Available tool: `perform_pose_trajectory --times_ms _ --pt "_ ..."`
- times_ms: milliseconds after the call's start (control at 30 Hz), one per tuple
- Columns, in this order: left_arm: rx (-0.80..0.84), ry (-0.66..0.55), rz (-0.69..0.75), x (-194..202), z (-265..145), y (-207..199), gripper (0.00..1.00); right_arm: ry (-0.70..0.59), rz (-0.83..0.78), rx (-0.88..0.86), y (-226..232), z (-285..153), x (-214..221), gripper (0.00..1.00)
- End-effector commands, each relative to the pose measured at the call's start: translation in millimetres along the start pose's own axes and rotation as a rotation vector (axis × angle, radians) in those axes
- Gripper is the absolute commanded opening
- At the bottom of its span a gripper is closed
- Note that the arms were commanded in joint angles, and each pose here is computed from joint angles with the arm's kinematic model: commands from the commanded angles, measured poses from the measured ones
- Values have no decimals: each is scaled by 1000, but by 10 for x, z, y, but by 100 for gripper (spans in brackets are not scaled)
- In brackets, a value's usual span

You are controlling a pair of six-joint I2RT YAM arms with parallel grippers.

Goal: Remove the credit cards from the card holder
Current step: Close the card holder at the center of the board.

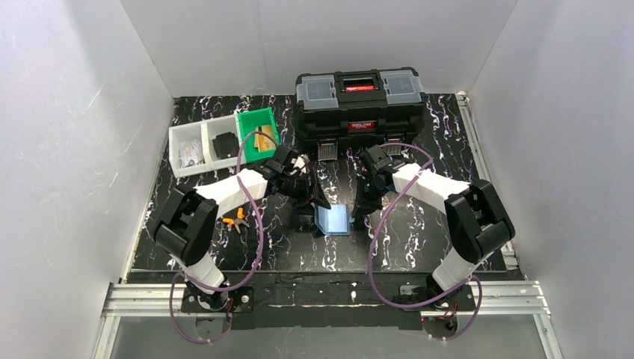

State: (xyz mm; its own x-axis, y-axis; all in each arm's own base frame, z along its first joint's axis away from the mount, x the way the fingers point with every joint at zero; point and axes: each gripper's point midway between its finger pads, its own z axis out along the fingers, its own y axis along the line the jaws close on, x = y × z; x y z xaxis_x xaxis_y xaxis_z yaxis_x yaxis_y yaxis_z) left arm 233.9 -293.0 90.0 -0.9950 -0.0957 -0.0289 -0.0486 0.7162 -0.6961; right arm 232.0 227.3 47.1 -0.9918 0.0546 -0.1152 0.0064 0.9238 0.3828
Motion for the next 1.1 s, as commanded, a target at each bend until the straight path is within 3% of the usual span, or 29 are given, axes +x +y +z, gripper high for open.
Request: perform_pose_trajectory --times_ms 0,367,533,667,733,800,900,967,1067 --pt "40 15 5 -38 67 -220 54 -16 0 -51 171 -85 -68 1" --pt "11 59 -126 -31 447 -269 63 -29 9 -70 185 -91 -52 1" --pt "-154 -2 -251 -128 650 77 68 -35 18 -71 168 -99 -33 1" --pt "-255 -12 -229 -121 691 231 68 -43 19 -74 170 -120 -33 1" --pt "-325 -17 -187 -100 661 322 54 -44 18 -81 190 -127 -44 1" --pt "-361 -17 -169 -81 646 381 27 -42 19 -92 217 -123 -54 1" --pt "-387 -2 -162 -45 660 449 6 -34 17 -105 253 -103 -68 1" --pt "-395 7 -156 -26 675 468 0 -25 16 -115 278 -83 -68 1" --pt "-404 22 -156 8 700 500 0 -13 16 -131 317 -33 -75 1"
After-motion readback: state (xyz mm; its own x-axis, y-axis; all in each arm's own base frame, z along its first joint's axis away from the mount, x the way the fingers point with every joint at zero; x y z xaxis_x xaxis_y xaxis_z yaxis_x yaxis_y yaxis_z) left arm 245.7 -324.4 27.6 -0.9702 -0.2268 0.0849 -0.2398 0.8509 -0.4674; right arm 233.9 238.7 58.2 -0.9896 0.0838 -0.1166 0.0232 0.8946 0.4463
